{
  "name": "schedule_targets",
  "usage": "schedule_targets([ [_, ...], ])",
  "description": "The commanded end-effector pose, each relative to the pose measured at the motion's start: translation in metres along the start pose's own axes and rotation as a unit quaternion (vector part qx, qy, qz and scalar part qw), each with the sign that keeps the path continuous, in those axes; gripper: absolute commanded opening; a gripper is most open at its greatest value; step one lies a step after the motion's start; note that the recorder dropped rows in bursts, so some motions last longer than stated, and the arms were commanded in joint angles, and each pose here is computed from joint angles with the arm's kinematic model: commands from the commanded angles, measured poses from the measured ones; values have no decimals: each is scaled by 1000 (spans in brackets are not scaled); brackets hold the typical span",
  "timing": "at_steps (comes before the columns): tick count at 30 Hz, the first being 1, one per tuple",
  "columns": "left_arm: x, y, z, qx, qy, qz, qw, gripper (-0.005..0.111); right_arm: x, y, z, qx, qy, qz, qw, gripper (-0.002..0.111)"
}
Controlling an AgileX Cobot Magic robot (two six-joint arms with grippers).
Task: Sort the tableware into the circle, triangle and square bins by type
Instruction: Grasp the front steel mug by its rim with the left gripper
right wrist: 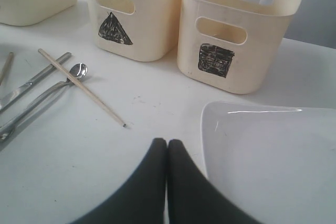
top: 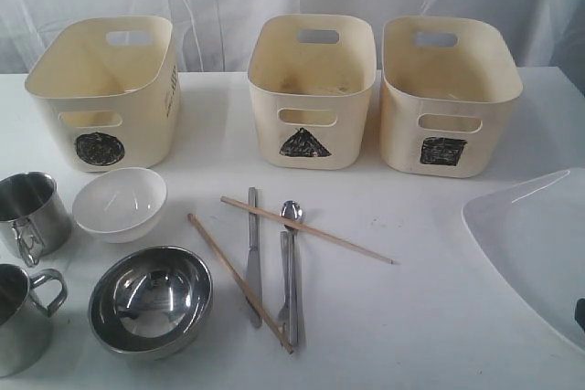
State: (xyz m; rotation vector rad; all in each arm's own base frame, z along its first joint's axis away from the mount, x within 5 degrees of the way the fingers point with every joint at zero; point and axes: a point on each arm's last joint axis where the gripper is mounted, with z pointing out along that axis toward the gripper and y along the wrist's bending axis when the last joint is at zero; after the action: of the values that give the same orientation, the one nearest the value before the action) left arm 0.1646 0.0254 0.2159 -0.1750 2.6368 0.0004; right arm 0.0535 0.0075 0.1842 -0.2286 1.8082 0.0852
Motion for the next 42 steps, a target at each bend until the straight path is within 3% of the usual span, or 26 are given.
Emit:
schedule_targets([
  [1, 4, -4, 0, 25, 25, -25, 999, 64, 1, 0, 0, -1, -2, 1, 1000, 0],
  [7, 0, -12, -1, 67, 5, -32, 997, 64, 1, 0, 0, -1, -2, 1, 1000, 0],
  [11, -3, -16, 1, 93, -10, -5, 996, 63, 1, 0, 0, -1, -2, 1, 1000, 0],
  [23, -5, -13, 39, 90, 55, -4, 994, 61, 1, 0, 0, -1, -2, 1, 1000, 0],
  [27, -4, -13, 44, 90, 67, -6, 994, 39, 1, 0, 0, -1, -2, 1, 1000, 0],
  [30, -3, -13, 44, 93, 73, -5, 993, 13, 1, 0, 0, -1, -2, 1, 1000, 0],
  [31, -4, -14, 42, 99, 82, -3, 992, 0, 1, 0, 0, -1, -2, 1, 1000, 0],
  [36, -21, -17, 17, 120, 121, 44, 984, 0, 1, 0, 0, -1, -2, 1, 1000, 0],
  [39, -72, -18, -46, 103, 1, 84, 991, 0, 1, 0, 0, -1, -2, 1, 1000, 0],
  [40, -96, -20, -74, 102, -90, 81, 987, 0, 1, 0, 0, -1, -2, 1, 1000, 0],
  [41, -115, -22, -97, 103, -173, 65, 977, 0, 1, 0, 0, -1, -2, 1, 1000, 0],
  [42, -137, -20, -117, 93, -280, 41, 955, 0, 1, 0, 0, -1, -2, 1, 1000, 0],
])
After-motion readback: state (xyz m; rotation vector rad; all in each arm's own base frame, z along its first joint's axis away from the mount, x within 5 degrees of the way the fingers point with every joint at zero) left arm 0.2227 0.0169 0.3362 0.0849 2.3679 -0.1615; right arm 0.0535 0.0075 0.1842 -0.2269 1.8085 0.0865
